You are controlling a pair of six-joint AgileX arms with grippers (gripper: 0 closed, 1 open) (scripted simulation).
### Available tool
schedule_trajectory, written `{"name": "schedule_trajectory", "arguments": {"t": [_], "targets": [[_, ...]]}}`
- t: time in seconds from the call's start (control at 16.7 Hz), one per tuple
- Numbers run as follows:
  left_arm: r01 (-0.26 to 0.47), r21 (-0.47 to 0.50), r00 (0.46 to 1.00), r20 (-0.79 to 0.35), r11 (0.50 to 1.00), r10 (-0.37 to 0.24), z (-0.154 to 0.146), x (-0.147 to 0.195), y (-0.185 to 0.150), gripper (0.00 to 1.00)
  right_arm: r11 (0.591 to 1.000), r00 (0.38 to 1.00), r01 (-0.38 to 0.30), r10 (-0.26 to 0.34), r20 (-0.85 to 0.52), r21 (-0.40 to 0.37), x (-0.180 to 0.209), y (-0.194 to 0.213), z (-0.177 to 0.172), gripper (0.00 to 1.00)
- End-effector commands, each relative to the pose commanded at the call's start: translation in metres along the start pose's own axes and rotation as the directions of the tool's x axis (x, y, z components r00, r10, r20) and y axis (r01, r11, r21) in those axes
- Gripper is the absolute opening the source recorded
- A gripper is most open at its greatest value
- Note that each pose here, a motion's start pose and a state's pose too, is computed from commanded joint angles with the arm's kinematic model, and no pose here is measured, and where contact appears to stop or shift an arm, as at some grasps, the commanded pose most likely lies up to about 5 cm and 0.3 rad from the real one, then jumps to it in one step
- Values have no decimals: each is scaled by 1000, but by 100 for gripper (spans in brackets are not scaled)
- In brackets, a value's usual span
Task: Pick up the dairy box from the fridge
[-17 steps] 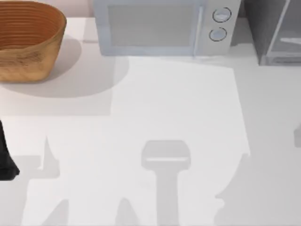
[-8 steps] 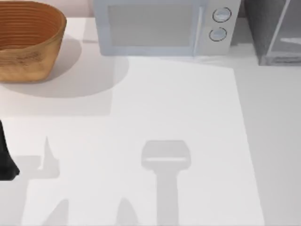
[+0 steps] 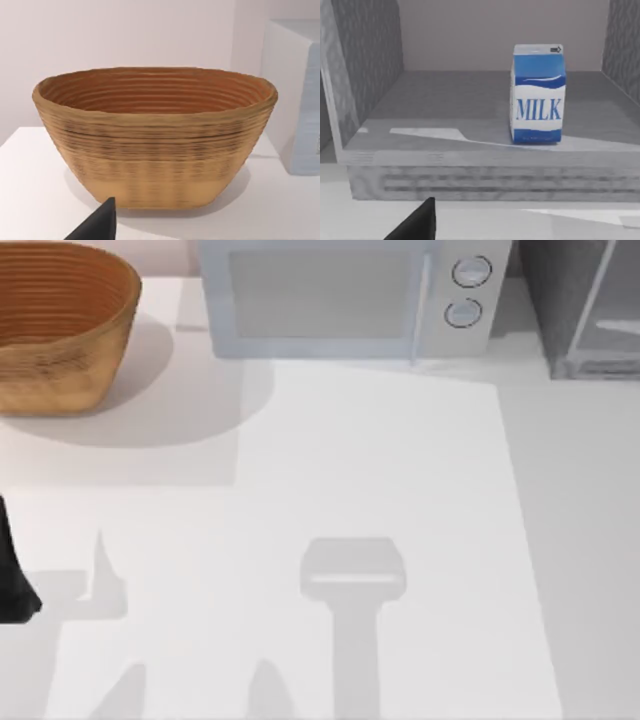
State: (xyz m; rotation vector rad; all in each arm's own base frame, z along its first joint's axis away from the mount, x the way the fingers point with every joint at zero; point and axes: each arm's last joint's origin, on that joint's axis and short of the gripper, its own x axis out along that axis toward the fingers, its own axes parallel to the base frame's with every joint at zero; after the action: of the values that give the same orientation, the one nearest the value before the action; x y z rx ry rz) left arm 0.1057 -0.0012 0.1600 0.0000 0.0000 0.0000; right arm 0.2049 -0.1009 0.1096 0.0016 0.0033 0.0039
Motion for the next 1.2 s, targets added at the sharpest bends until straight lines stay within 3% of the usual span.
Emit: {"name": "schedule_trajectory", "arguments": {"t": [0.3, 0.78, 1.2], "targets": [[0, 0, 1000, 0, 1000, 0, 0, 0, 0, 100, 999, 999, -32, 32, 10, -11, 43, -7, -5, 100], [0, 0, 1000, 0, 1000, 0, 0, 0, 0, 100, 1000, 1000, 5, -5, 18, -16, 167, -20, -29, 100], [0, 0, 1000, 0, 1000, 0, 0, 0, 0, 100, 1000, 1000, 16, -16, 5, -13, 189, -16, -38, 100]]}}
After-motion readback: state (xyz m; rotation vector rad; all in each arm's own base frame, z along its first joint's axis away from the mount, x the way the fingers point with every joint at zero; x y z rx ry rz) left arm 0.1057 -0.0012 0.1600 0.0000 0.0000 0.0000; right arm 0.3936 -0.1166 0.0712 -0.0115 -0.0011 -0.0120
